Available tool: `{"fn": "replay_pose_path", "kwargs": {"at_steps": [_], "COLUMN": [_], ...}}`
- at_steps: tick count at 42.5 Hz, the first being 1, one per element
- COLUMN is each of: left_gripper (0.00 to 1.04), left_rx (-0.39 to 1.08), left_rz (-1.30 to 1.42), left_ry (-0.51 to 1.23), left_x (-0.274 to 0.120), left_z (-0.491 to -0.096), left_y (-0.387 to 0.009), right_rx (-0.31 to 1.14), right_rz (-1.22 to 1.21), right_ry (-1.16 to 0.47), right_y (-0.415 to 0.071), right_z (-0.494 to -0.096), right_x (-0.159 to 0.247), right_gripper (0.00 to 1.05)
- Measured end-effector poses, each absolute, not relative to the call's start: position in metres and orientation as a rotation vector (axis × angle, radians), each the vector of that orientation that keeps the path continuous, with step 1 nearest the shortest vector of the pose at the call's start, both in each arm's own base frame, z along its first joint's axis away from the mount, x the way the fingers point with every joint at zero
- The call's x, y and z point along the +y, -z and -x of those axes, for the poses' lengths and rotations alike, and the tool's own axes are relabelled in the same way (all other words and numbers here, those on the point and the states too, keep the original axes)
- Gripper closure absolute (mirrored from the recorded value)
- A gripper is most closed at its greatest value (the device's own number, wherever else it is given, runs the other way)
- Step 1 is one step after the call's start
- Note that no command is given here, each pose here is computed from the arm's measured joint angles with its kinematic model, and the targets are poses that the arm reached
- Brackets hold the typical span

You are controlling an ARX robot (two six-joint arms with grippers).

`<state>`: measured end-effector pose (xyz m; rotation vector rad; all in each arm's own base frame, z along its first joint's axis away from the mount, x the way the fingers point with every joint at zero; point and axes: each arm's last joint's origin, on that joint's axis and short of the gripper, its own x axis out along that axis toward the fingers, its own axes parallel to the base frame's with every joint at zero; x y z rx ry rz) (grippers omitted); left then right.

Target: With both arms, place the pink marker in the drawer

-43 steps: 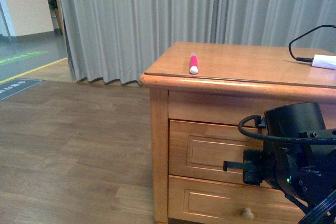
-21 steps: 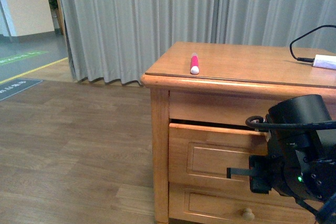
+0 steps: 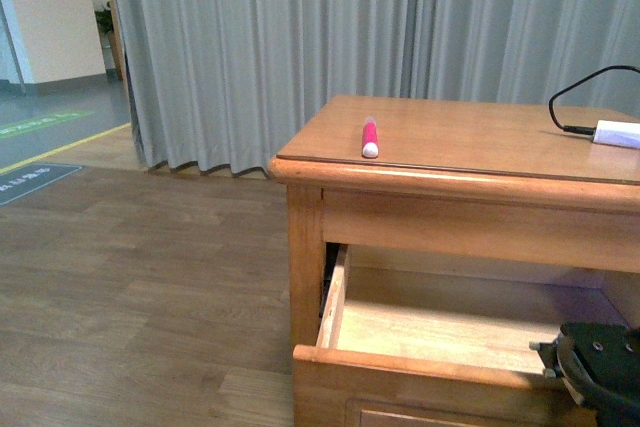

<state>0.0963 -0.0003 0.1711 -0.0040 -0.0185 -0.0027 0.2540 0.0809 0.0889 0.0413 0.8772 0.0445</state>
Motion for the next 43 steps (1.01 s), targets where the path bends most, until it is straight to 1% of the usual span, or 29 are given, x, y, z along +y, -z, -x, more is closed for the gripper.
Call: {"fn": "replay_pose_path", "kwargs": {"at_steps": [6, 7, 18, 19, 21, 25, 26, 27, 29, 31, 36, 43], "left_gripper": [0.06, 0.06, 0.06, 0.06, 0.06, 0.06, 0.06, 0.06, 0.06, 0.06, 0.06, 0.06], "left_rx": [-0.018, -0.018, -0.018, -0.018, -0.018, -0.018, -0.018, -0.018, -0.018, -0.018, -0.018, -0.018], "left_rz": [0.004, 0.004, 0.004, 0.004, 0.004, 0.004, 0.004, 0.004, 0.004, 0.004, 0.004, 0.004], "left_ry": [0.003, 0.003, 0.003, 0.003, 0.003, 0.003, 0.003, 0.003, 0.003, 0.003, 0.003, 0.003], "left_x": [0.000, 0.000, 0.000, 0.000, 0.000, 0.000, 0.000, 0.000, 0.000, 0.000, 0.000, 0.000], "left_z": [-0.096, -0.096, -0.096, -0.096, -0.096, -0.096, -0.096, -0.096, -0.096, -0.096, -0.096, -0.096], "left_y": [-0.171, -0.171, -0.171, -0.171, -0.171, -0.171, -0.171, -0.171, -0.171, -0.171, -0.171, -0.171], "right_rx": [0.874, 0.875, 0.811, 0.808, 0.807, 0.760, 0.748, 0.727, 0.683, 0.640, 0.565, 0.512], "right_rz": [-0.036, -0.036, -0.048, -0.052, -0.055, -0.070, -0.074, -0.081, -0.094, -0.104, -0.120, -0.106], "right_ry": [-0.052, -0.055, -0.047, -0.050, -0.061, -0.101, -0.106, -0.109, -0.111, -0.114, -0.113, -0.101], "right_y": [-0.088, -0.088, -0.114, -0.118, -0.125, -0.156, -0.162, -0.172, -0.191, -0.208, -0.236, -0.253], "right_z": [-0.242, -0.240, -0.224, -0.220, -0.213, -0.191, -0.188, -0.183, -0.172, -0.162, -0.146, -0.132], "right_x": [0.081, 0.081, 0.079, 0.079, 0.079, 0.076, 0.075, 0.072, 0.067, 0.061, 0.050, 0.039], "right_gripper": [0.82, 0.80, 0.44, 0.38, 0.31, 0.10, 0.07, 0.07, 0.09, 0.08, 0.08, 0.08]}}
